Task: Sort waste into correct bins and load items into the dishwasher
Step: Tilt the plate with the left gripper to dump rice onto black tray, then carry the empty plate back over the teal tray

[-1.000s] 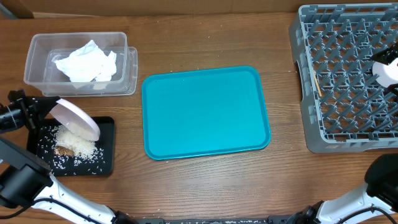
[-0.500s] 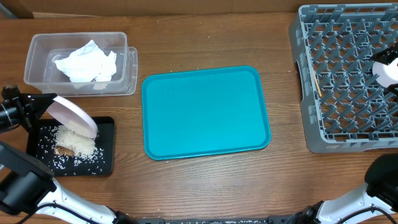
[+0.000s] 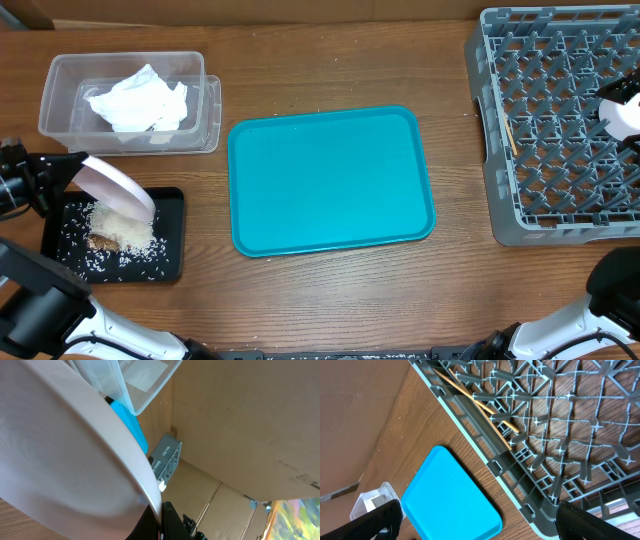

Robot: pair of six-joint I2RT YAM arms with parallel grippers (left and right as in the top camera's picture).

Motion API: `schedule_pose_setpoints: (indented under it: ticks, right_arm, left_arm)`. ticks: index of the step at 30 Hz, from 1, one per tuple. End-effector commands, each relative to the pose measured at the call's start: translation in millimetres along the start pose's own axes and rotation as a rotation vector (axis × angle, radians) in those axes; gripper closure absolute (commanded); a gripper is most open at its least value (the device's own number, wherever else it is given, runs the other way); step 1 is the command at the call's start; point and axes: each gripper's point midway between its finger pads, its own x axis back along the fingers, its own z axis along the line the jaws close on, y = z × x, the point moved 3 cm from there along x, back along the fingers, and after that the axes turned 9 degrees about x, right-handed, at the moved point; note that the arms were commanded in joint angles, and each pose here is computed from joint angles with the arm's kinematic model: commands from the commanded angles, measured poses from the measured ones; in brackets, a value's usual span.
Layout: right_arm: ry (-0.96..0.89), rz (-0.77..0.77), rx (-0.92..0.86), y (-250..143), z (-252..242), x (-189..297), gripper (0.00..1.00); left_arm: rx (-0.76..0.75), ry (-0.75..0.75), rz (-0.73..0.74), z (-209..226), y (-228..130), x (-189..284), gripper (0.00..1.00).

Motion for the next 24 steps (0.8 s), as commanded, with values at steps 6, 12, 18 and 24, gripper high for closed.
schedule_pose_setpoints:
  ticks: [6,12,18,24]
  right_arm:
    - [0.005,-0.014,0.008,0.8,3.6,3.1,0.00]
    - [0.005,-0.014,0.008,0.8,3.5,3.1,0.00]
    - [0.005,-0.014,0.009,0.8,3.6,3.1,0.00]
    - [0.005,-0.014,0.009,0.8,3.6,3.1,0.00]
  left_arm:
    - [-0.050,-0.016,-0.028,-2.6,-13.6,10.4,0.96]
    - [-0.055,-0.005,-0.034,4.4,-11.9,13.3,0.96]
    - [-0.092,-0.031,-0.036,0.9,-12.8,14.8,0.96]
    - [-0.062,-0.035,-0.035,1.4,-11.6,14.9,0.96]
